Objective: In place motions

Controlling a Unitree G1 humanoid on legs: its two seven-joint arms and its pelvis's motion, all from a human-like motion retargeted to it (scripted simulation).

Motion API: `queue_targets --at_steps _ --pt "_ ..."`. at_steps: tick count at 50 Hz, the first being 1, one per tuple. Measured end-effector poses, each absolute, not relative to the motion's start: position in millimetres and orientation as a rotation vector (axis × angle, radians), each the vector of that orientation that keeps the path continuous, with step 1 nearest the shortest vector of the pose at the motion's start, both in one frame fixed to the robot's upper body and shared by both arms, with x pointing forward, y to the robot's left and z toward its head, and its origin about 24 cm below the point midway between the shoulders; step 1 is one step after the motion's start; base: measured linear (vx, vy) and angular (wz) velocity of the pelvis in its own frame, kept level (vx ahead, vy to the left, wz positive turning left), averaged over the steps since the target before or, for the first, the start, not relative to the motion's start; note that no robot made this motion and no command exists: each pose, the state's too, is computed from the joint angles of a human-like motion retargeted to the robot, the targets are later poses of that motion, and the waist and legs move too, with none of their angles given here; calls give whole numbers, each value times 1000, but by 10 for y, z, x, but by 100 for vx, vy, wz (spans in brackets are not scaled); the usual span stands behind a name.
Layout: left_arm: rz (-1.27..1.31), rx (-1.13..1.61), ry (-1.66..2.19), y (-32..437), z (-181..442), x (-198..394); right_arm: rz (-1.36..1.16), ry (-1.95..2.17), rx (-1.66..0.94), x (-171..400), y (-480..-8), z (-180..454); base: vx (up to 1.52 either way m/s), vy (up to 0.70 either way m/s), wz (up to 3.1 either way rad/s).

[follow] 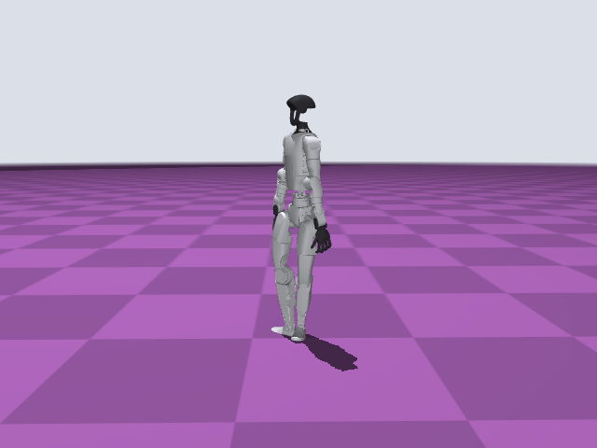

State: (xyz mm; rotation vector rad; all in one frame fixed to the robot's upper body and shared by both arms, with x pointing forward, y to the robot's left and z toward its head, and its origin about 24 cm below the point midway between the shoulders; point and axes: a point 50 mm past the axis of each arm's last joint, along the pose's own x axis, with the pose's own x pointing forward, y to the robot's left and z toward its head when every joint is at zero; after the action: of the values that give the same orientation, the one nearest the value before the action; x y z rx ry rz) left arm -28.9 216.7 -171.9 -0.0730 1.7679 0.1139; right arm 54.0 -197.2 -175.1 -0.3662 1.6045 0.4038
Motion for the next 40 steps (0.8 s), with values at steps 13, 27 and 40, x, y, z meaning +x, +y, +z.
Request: queue_targets --at_steps 13,27,40 --pt "-75 11 1629 2019 -1769 244 113 1692 -139 201 -2154 -1745 30 -2 -112" --pt "20 -58 1493 2036 -1769 384 186 1743 -51 17 -1977 -1767 40 -7 -130" --pt "18 -170 1683 1749 -1801 -78 452 1256 -164 1191 -1454 -1647 -12 16 -182"
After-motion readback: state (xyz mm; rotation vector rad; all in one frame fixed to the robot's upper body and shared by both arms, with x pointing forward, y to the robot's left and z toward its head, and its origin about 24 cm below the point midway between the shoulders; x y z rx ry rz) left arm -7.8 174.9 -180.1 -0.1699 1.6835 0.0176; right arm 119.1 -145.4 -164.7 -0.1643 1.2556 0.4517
